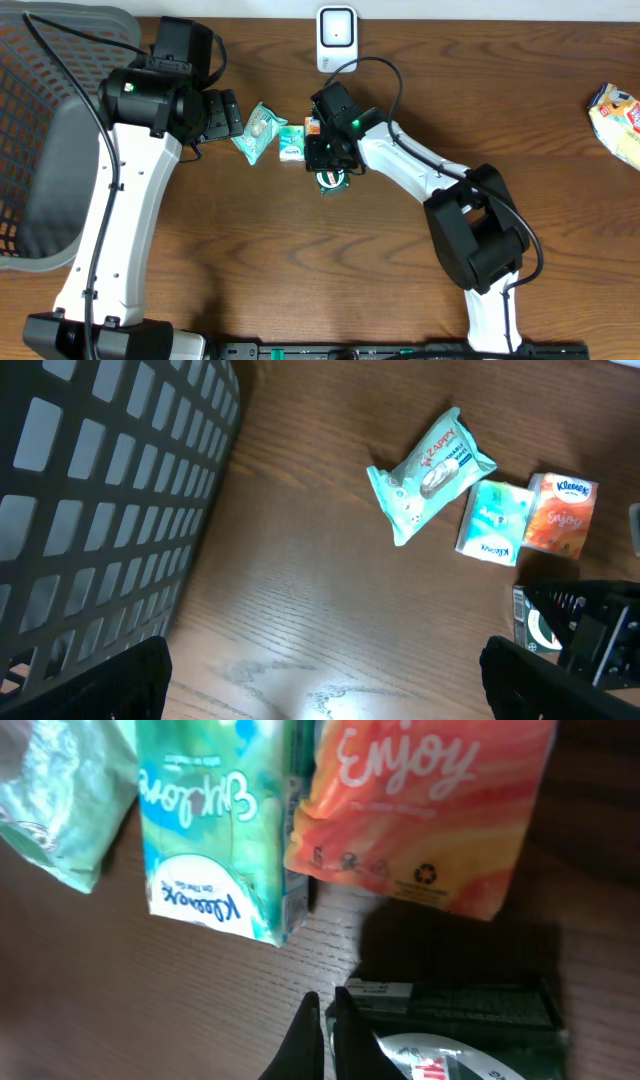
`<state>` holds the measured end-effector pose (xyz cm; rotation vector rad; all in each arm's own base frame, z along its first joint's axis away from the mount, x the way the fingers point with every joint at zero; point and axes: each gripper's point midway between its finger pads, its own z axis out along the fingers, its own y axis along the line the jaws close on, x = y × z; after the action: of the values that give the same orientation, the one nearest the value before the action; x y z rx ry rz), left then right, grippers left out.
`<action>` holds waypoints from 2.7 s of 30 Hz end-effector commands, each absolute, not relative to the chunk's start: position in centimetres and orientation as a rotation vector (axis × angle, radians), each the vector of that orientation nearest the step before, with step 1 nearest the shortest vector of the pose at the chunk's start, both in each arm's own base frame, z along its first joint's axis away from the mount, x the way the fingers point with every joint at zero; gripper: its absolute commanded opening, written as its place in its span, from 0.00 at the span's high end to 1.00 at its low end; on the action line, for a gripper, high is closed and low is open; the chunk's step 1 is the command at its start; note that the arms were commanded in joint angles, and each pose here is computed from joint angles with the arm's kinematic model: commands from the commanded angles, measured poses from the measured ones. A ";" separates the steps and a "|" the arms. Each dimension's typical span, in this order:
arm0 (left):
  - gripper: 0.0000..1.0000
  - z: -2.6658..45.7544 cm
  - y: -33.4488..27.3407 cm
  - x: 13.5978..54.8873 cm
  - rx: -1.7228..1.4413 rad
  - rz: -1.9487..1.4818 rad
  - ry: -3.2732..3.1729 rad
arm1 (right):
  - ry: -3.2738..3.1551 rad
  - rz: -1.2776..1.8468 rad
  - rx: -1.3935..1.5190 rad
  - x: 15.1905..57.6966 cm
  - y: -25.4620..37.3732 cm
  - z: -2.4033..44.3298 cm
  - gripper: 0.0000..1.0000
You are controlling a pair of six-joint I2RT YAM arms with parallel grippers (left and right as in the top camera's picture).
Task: Scan the item barcode
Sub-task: 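Close the right gripper on the Zam-Buk tin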
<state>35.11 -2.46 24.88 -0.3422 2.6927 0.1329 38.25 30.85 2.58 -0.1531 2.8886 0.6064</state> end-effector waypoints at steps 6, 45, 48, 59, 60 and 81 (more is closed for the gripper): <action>0.02 24.8 -2.2 35.0 -0.359 0.149 2.691 | 2.939 0.385 -0.154 36.7 29.5 0.5 0.99; 0.02 24.8 -2.2 35.0 -0.359 0.149 2.691 | 2.734 0.368 -0.118 41.4 29.3 3.8 0.99; 0.02 24.8 -2.2 35.0 -0.359 0.149 2.691 | 2.757 0.364 -0.118 41.1 29.4 2.8 0.99; 0.02 24.8 -2.2 35.0 -0.359 0.149 2.691 | 2.825 0.415 -0.203 38.3 31.4 2.2 0.99; 0.02 24.8 -2.2 35.0 -0.359 0.149 2.691 | 2.830 0.398 -0.207 38.1 31.3 2.1 0.99; 0.02 24.8 -2.2 35.0 -0.359 0.149 2.691 | 3.045 -0.017 -0.235 33.0 25.7 -0.8 0.99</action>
<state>35.11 -2.46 24.88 -0.3422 2.6927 0.1329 35.36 28.47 2.00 -0.2393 2.9384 0.1667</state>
